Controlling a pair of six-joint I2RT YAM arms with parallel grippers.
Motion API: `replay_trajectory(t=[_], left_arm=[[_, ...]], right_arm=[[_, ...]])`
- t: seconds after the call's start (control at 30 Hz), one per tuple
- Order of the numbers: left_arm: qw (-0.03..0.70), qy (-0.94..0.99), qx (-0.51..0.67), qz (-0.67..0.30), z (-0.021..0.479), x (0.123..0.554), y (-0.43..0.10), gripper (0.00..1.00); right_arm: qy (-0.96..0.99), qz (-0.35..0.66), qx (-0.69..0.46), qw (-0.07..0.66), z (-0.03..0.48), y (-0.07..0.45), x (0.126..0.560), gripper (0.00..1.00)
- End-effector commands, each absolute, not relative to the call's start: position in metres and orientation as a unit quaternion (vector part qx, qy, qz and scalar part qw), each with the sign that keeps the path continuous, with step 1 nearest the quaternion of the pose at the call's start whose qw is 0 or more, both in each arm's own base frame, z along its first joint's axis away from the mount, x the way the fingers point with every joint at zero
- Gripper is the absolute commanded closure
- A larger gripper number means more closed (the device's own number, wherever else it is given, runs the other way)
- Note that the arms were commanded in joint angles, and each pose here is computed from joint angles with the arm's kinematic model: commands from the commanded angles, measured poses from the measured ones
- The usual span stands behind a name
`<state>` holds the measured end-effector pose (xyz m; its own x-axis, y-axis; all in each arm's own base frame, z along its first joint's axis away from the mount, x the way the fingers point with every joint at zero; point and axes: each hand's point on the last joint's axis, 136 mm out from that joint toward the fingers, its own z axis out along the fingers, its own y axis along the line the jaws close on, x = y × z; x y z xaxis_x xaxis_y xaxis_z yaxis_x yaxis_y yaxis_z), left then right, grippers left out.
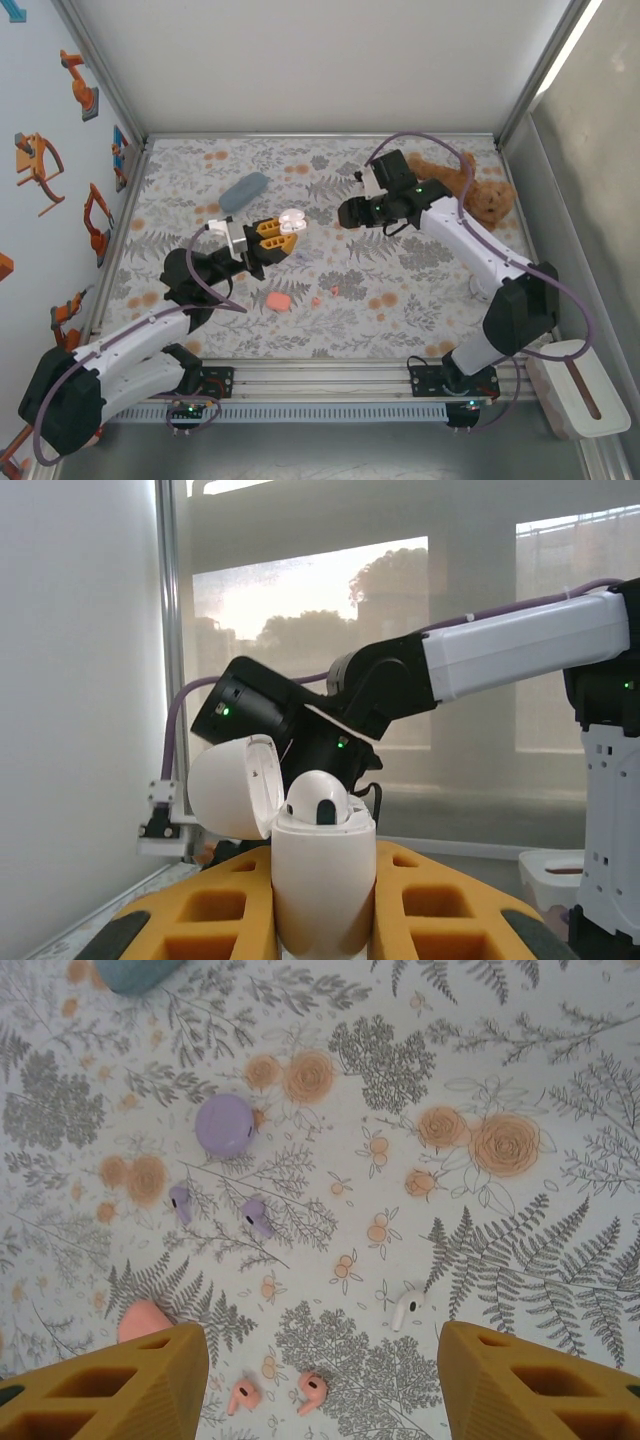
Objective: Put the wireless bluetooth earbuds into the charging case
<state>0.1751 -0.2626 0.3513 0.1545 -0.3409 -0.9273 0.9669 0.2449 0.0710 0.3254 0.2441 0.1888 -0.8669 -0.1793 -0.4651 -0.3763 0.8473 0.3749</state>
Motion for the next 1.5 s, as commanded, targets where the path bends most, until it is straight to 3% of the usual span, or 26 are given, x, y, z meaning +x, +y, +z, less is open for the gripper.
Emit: replay_trajectory(t=[0.0,0.47,1.47], left_arm=[[0.674,0.414,0.367,-0.490,0.358,0.170,-0.258,1.00],[0.674,0.425,0.370,-0.479,0.355,0.172,-0.258,1.00],[0.670,0.435,0.378,-0.468,0.352,0.167,-0.254,1.00]], right_arm=[[0.953,0.210,-0.138,0.170,0.169,0.237,0.322,0.40],[0.978,0.146,-0.135,0.055,0.082,0.230,0.314,0.52],[0.981,0.140,-0.136,-0.001,0.024,0.248,0.311,0.66]])
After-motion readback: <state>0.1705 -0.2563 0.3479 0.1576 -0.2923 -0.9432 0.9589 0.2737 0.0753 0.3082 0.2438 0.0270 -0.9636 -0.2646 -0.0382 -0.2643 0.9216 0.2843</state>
